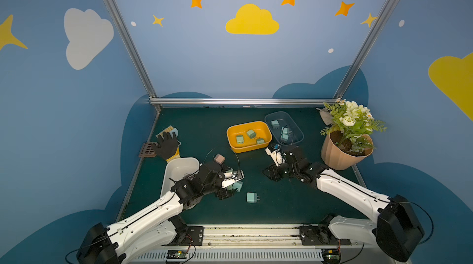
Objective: Place the plugs by color into the storage box
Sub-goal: Place the plug in the storage box.
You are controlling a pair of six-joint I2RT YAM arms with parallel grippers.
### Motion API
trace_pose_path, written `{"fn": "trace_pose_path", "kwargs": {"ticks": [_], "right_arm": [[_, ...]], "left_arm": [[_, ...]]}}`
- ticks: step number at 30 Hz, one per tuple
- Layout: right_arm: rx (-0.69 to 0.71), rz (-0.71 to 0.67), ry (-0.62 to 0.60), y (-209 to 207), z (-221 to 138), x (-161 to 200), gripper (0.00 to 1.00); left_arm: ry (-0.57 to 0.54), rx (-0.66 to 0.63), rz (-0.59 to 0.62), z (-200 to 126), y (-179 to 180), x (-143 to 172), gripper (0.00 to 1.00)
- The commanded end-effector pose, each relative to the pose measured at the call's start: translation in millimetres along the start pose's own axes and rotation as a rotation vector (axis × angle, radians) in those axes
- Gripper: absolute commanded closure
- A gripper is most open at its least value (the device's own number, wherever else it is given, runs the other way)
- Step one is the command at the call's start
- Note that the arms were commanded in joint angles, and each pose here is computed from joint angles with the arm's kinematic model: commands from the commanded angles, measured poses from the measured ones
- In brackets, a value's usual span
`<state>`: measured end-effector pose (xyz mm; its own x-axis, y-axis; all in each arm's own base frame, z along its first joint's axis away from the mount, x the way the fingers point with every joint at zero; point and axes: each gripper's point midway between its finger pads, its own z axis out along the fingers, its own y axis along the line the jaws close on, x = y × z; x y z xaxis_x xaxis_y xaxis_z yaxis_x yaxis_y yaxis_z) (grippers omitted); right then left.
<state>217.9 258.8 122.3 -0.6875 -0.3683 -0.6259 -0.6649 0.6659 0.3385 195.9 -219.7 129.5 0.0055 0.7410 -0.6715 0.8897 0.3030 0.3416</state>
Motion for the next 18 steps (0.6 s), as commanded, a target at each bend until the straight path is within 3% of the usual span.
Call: {"fn": "trace_pose_path", "kwargs": {"ticks": [1, 9, 13, 18], "right_arm": [[-0.070, -0.147, 0.006, 25, -4, 3, 0.51], [-0.170, -0.472, 0.101, 69, 11, 42, 0.51], [-0.231, -0.641, 0.094, 86, 21, 56, 0.48], [-0.212, -0.736, 0.164, 84, 34, 71, 0.46]], "left_arm": [[0.018, 0.032, 0.081, -3, -9, 4, 0.11], [-0.065, 0.209, 0.234, -20, -61, 10, 0.10], [-0.076, 0.238, 0.261, -27, -73, 11, 0.09], [-0.031, 0.238, 0.294, -27, -77, 21, 0.08]]}}
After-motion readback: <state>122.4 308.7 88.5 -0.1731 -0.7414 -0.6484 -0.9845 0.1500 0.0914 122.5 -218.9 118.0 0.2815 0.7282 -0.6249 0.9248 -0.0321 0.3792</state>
